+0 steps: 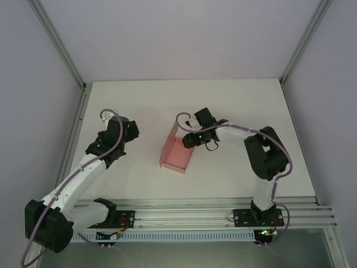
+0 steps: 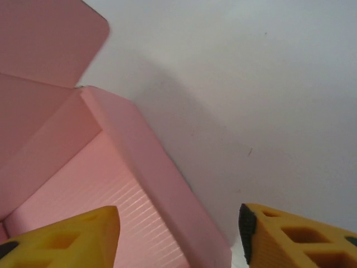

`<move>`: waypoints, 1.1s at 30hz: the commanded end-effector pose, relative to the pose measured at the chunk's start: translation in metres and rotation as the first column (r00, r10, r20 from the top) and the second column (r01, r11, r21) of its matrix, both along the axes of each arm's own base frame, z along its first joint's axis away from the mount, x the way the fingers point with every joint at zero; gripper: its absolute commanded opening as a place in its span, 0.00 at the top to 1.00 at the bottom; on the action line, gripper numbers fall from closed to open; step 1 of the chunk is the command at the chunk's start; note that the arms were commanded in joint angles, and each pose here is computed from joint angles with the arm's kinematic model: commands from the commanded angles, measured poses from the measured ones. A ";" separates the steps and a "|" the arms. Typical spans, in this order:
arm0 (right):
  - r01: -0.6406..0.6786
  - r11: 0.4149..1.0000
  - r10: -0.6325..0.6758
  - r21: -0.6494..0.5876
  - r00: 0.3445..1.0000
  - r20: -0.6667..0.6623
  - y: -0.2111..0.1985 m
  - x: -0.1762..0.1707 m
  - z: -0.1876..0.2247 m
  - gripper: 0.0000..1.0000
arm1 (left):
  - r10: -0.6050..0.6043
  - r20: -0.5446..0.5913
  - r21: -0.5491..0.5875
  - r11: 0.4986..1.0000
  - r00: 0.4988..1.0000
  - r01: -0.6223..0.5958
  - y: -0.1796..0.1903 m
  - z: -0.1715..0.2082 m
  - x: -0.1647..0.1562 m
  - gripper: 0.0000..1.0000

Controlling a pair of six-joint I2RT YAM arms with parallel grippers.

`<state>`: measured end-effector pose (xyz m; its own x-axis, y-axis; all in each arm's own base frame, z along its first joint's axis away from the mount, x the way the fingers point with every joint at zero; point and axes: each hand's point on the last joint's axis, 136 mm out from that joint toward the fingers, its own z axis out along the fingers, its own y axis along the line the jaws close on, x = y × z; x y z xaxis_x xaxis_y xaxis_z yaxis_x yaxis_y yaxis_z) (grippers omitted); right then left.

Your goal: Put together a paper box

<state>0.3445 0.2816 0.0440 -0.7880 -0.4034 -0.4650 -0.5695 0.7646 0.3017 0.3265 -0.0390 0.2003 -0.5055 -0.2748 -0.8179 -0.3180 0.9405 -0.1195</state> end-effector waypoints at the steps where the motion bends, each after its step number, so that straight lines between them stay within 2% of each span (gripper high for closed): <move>1: 0.007 0.999 -0.009 0.047 0.999 0.035 0.012 0.011 0.008 0.51 | 0.046 -0.018 -0.014 0.999 0.999 -0.047 0.007 -0.004 -0.004 0.00; 6: 0.122 0.992 -0.123 0.020 0.989 0.077 -0.004 0.016 0.007 0.74 | 0.047 -0.048 -0.003 0.999 0.998 -0.048 0.005 -0.008 0.002 0.00; 8: 0.146 0.989 -0.148 0.029 0.986 0.082 -0.006 0.011 0.009 0.78 | 0.039 -0.058 -0.007 0.999 0.998 -0.040 0.002 -0.011 0.004 0.00; 17: 0.336 0.942 -0.335 0.010 0.934 0.123 -0.030 -0.016 0.013 0.82 | 0.010 -0.068 0.000 1.000 0.998 -0.010 -0.003 -0.016 0.009 0.00; 21: 0.478 0.878 -0.474 -0.037 0.877 0.082 -0.042 -0.031 0.009 0.84 | -0.033 -0.067 -0.020 0.999 0.997 0.031 -0.011 -0.018 0.010 0.00; 25: 0.596 0.791 -0.581 -0.139 0.802 0.138 -0.056 -0.047 0.003 0.84 | -0.053 -0.060 -0.022 0.998 0.997 0.052 -0.013 -0.019 0.009 0.00; 26: 0.625 0.765 -0.606 -0.155 0.780 0.154 -0.060 -0.050 0.002 0.84 | -0.070 -0.061 -0.024 0.997 0.996 0.068 -0.015 -0.019 0.009 0.00; 30: 0.650 0.738 -0.627 -0.179 0.760 0.173 -0.063 -0.053 0.006 0.81 | -0.204 -0.056 -0.051 0.978 0.977 0.201 -0.035 -0.023 0.010 0.00; 33: 0.637 0.757 -0.620 -0.145 0.770 0.149 -0.055 -0.055 0.017 0.72 | -0.345 -0.032 -0.100 0.935 0.938 0.340 -0.061 -0.025 0.011 0.00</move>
<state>0.2846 0.2318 0.0427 -0.8732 0.0182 -0.4871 -0.0270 0.9960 0.0857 0.3358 -0.0749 0.1720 -0.6141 -0.2073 -0.7615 -0.1465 0.9781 -0.1481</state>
